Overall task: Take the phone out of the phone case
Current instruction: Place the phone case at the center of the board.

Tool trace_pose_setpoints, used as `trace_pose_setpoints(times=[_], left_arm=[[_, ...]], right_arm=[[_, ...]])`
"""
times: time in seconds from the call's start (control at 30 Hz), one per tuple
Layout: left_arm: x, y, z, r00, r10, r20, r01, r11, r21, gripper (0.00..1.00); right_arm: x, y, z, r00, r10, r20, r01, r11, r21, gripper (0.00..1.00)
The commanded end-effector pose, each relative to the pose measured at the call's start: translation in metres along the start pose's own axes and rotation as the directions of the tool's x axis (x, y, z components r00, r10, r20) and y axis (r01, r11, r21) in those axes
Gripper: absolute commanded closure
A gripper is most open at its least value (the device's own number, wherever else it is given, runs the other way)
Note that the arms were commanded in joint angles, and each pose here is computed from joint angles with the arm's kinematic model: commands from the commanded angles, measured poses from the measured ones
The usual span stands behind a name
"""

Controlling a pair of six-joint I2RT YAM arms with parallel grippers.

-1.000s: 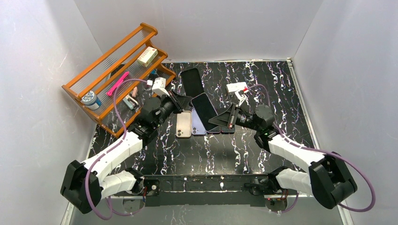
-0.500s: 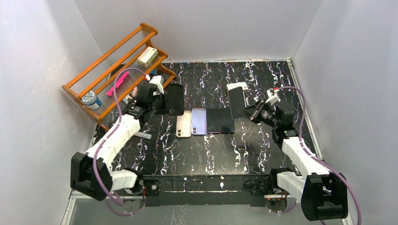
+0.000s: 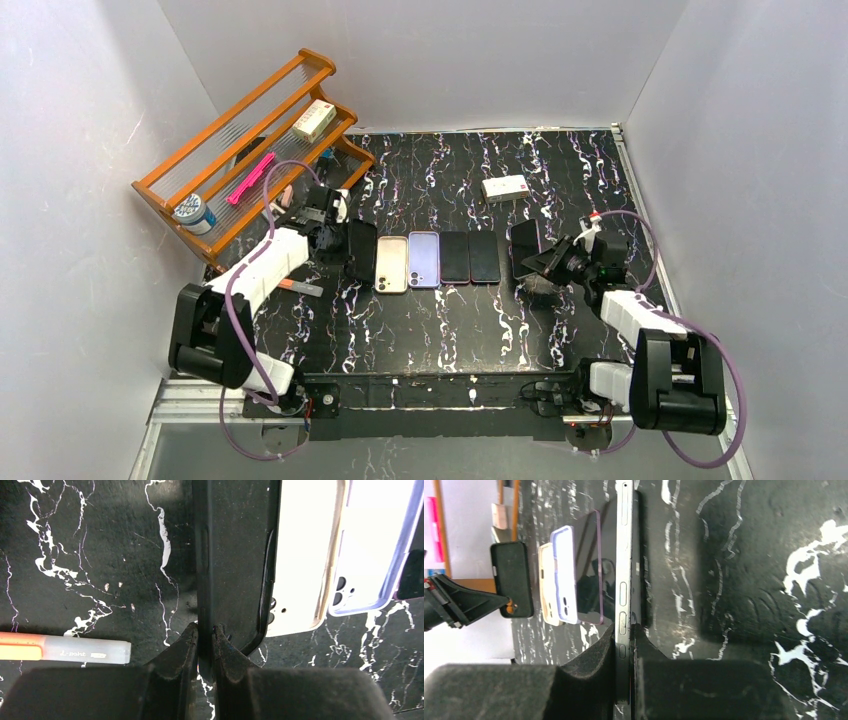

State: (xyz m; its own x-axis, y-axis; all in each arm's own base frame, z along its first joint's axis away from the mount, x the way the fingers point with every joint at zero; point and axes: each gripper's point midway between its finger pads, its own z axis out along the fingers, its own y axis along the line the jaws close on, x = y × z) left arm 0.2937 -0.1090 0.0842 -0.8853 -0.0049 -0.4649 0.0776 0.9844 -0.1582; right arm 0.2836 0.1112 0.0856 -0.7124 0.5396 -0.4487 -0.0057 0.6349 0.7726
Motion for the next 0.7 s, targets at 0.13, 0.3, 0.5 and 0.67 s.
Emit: trace_pose_setpoints(times=[0.13, 0.3, 0.5, 0.67], left_arm=[[0.015, 0.027, 0.006, 0.997, 0.028, -0.07, -0.035, 0.994, -0.099, 0.97], [0.026, 0.026, 0.012, 0.993, 0.033, -0.112, -0.042, 0.996, -0.08, 0.95], [0.04, 0.013, 0.023, 0.985, 0.026, -0.173, -0.026, 1.0, 0.003, 0.88], [0.046, 0.007, 0.028, 0.978, 0.029, -0.205, -0.021, 0.999, 0.039, 0.81]], right_arm=[[-0.002, -0.015, 0.015, 0.996, -0.086, -0.027, 0.086, 0.996, 0.0, 0.99], [0.008, -0.017, 0.023, 0.994, -0.062, -0.09, 0.058, 0.997, -0.04, 0.99], [0.021, -0.017, 0.029, 0.986, -0.028, -0.161, 0.013, 0.996, -0.092, 0.95], [0.025, -0.018, 0.032, 0.984, -0.009, -0.179, -0.01, 0.995, -0.102, 0.87]])
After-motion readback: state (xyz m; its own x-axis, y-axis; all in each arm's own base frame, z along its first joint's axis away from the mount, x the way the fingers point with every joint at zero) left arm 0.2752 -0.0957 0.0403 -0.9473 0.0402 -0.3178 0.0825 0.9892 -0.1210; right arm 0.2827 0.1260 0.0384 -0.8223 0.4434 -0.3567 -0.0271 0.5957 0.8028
